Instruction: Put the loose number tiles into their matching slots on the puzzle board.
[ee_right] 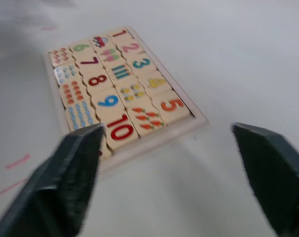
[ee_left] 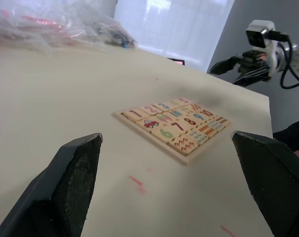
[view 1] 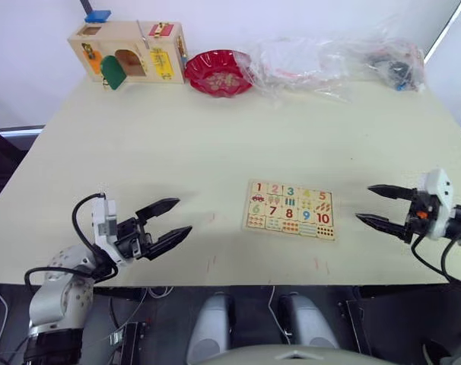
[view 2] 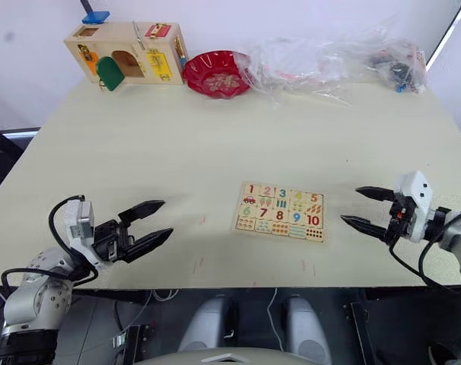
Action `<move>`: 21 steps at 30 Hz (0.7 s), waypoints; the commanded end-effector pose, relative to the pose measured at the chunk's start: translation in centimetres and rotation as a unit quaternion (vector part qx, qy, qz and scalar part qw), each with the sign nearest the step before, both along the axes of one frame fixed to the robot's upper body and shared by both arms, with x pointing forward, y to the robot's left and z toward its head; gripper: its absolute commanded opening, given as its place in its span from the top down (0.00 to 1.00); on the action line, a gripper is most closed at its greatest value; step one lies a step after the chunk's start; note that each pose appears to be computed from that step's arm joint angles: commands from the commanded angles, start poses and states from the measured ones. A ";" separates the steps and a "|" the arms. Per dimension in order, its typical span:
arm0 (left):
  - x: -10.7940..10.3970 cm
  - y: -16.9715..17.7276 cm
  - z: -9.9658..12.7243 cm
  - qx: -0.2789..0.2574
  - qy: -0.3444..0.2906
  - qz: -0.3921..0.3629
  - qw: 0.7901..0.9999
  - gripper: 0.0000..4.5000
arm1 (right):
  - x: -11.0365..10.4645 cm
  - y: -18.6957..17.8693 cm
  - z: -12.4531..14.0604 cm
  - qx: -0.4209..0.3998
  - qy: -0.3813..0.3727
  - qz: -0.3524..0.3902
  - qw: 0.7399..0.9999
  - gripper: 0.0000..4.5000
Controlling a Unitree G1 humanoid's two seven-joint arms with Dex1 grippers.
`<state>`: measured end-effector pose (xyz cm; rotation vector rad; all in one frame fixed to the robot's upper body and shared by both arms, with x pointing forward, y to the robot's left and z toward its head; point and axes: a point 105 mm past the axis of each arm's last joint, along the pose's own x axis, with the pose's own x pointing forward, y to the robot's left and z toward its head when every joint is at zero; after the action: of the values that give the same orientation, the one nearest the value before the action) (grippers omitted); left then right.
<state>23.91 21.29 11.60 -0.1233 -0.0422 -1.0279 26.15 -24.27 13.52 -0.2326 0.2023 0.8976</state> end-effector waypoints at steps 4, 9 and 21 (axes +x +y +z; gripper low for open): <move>-1.0 1.3 -0.3 0.024 0.004 0.038 0.999 0.00 | -2.6 -2.7 1.1 -0.010 -0.027 -0.076 0.997 0.01; -1.4 2.2 -1.1 0.039 0.019 0.074 0.996 0.00 | -3.8 -3.6 0.5 -0.008 -0.022 -0.110 0.994 0.01; -1.4 2.7 -2.1 0.063 0.036 0.107 0.992 0.00 | -4.7 -4.6 -0.9 -0.004 -0.006 -0.144 0.990 0.01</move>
<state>22.48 24.02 8.57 -0.0854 0.1007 -0.8029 21.44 -28.36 11.62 -0.1884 0.2613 0.6323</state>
